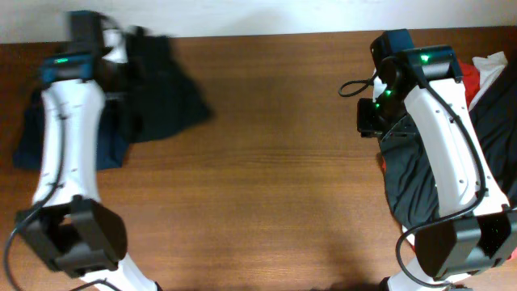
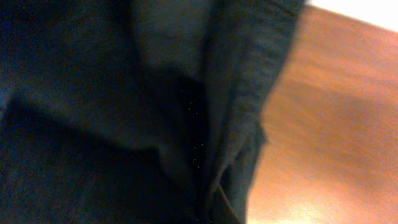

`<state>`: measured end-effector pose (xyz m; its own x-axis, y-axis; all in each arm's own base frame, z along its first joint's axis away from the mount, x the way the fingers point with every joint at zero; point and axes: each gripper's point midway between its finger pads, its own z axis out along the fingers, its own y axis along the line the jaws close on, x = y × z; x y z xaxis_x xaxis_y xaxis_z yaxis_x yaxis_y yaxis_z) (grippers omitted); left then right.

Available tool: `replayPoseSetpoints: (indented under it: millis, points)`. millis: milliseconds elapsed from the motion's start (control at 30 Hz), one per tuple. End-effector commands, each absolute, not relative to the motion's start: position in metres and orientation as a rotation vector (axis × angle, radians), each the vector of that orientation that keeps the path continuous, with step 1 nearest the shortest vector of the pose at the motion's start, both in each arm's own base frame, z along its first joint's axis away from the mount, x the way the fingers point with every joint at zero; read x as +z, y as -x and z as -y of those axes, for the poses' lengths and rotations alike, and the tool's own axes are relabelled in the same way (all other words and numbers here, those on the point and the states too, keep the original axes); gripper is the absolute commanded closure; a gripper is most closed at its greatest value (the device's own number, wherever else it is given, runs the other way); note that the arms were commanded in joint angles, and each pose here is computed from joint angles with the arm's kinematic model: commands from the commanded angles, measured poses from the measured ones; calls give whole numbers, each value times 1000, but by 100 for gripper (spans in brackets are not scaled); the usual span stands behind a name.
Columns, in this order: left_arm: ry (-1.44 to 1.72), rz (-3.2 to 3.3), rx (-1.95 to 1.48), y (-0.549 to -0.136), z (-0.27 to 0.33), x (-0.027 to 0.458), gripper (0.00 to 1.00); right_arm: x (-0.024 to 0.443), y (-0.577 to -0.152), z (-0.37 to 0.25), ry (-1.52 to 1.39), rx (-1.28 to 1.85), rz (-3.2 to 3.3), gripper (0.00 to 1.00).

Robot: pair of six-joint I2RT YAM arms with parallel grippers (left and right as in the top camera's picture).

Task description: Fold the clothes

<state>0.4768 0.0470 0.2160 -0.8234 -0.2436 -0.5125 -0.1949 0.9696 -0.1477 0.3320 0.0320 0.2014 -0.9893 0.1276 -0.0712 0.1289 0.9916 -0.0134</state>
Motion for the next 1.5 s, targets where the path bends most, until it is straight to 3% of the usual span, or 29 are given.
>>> replayPoseSetpoints:
  millis: [0,333,633,1033,1133,1167,1200,1300,1467]
  points:
    - [240,-2528,27,-470,-103,231,100,210,-333,-28,-206,-45,-3036,64]
    - [503,-2342,227,-454,-236,255,100,210,-330,-28,-206,-48,-3049,64]
    - [174,-2251,104,-481,-217,274,100,210,-330,-28,-207,-49,-3049,64]
    - [420,-2403,226,-454,-307,191,100,210,-329,-28,-206,-50,-3053,64]
    - [499,-2399,245,-439,-330,186,80,210,-328,-27,-206,-51,-3057,64]
    - [545,-2384,249,-433,-340,187,47,210,-328,-27,-206,-51,-3057,64]
    - [601,-2364,248,-426,-350,188,23,210,-328,-27,-206,-51,-3057,64]
    - [682,-2319,172,-419,-358,191,5,210,-328,-27,-206,-51,-3057,63]
    - [457,-2224,-187,-458,-292,221,3,210,-328,-28,-207,-51,-3057,63]
